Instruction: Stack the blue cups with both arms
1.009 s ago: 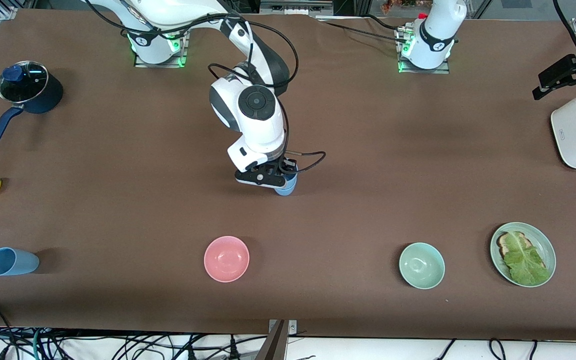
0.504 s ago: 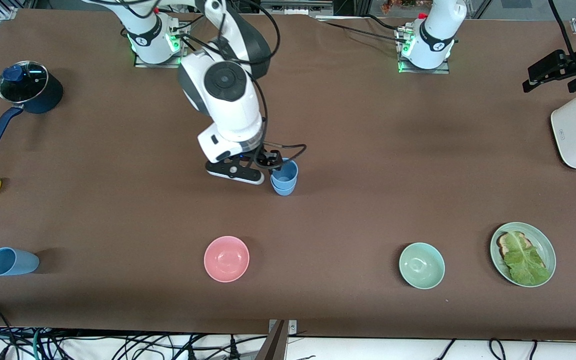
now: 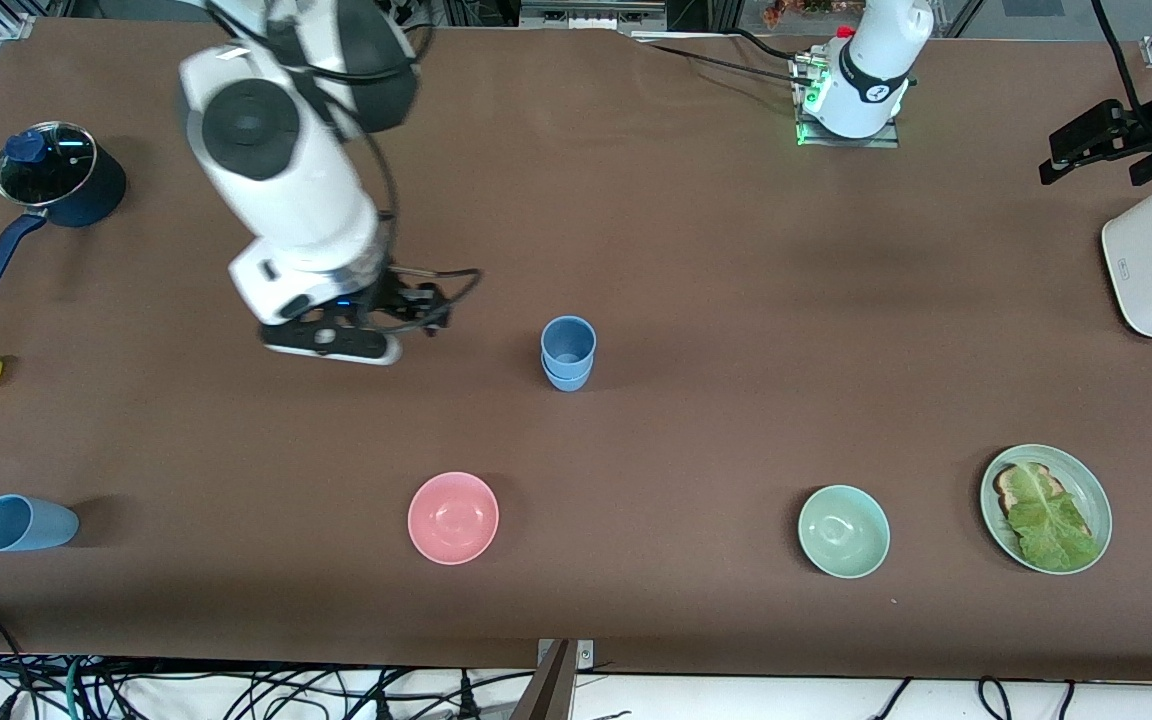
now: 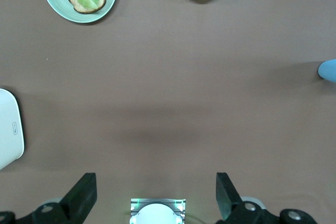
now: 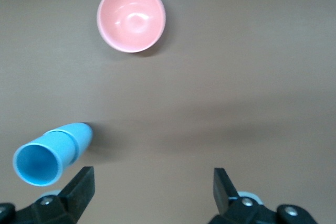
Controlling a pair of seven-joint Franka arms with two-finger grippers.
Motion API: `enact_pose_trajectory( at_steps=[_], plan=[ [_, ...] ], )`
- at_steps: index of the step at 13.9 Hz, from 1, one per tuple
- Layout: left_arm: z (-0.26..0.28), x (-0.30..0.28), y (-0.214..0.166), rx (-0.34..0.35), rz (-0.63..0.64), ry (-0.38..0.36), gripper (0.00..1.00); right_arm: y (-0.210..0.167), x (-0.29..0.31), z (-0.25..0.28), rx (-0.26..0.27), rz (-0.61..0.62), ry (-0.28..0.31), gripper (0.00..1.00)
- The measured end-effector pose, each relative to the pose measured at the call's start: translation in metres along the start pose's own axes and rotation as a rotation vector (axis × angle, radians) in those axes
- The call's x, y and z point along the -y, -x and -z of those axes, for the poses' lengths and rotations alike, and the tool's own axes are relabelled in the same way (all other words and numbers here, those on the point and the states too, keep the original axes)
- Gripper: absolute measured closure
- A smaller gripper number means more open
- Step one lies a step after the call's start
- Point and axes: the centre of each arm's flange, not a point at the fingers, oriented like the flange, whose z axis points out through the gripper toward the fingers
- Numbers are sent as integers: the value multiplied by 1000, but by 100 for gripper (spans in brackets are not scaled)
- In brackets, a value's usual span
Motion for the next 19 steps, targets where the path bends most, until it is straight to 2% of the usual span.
enact_pose_trajectory(
  at_steps=[4,8,11,19],
  plan=[
    [-5,1,1,22,2,0,0,-12,-118,39,43,104,-3,0],
    [-8,1,1,36,2,-1,0,-10,-186,65,58,191,-8,0],
    [-10,1,1,39,2,-1,0,-11,-210,66,71,222,-10,0],
    [-11,1,0,42,2,-1,0,-8,-207,64,90,234,-9,0]
  ],
)
